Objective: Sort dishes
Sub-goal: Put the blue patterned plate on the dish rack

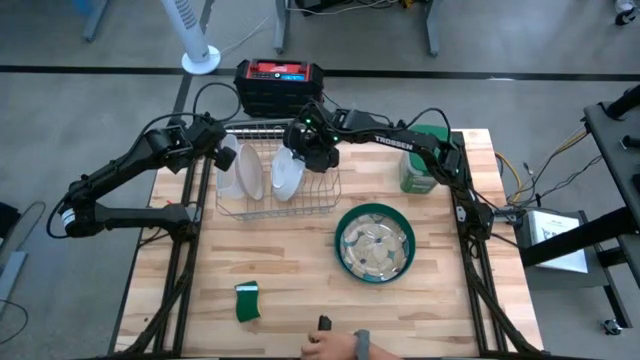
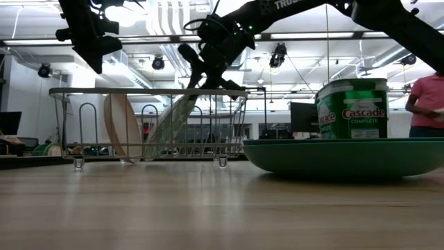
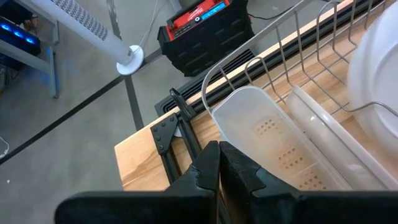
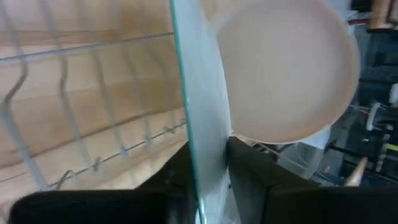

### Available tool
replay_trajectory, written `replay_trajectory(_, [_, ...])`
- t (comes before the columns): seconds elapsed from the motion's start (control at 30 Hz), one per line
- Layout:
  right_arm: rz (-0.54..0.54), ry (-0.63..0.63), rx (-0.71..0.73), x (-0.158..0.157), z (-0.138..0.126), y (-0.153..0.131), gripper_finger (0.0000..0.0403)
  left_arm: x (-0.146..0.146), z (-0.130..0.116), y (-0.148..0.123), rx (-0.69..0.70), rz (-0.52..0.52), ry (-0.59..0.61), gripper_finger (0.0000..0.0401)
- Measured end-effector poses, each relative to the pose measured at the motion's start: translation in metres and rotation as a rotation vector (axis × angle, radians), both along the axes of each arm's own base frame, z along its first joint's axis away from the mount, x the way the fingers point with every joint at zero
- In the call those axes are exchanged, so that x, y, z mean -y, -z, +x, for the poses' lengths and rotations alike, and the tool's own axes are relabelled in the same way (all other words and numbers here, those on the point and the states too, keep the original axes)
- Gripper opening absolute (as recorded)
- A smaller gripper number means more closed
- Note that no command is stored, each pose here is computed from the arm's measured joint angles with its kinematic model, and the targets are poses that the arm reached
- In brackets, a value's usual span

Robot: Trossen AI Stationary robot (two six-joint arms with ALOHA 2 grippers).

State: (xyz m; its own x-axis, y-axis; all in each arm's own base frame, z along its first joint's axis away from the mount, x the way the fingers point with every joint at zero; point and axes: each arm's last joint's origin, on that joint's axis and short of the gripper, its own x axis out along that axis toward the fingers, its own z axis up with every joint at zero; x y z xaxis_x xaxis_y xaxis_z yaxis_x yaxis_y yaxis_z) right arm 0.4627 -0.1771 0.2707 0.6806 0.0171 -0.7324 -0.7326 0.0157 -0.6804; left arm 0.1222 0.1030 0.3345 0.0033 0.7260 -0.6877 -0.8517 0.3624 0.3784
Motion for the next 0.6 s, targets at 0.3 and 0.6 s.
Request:
replay_trajectory(0.3, [-0.017, 0.008, 0.038, 0.001, 0.001, -0.006, 0.0008, 0.0, 0.0, 0.0, 0.002, 0.002, 0.0, 0.0])
replay_trajectory(0.6, [-0.048, 0.032, 0.061, 0.0, -0.007, -0.023, 0.0001, 0.0, 0.0, 0.0, 0.004, 0.003, 0.0, 0.0])
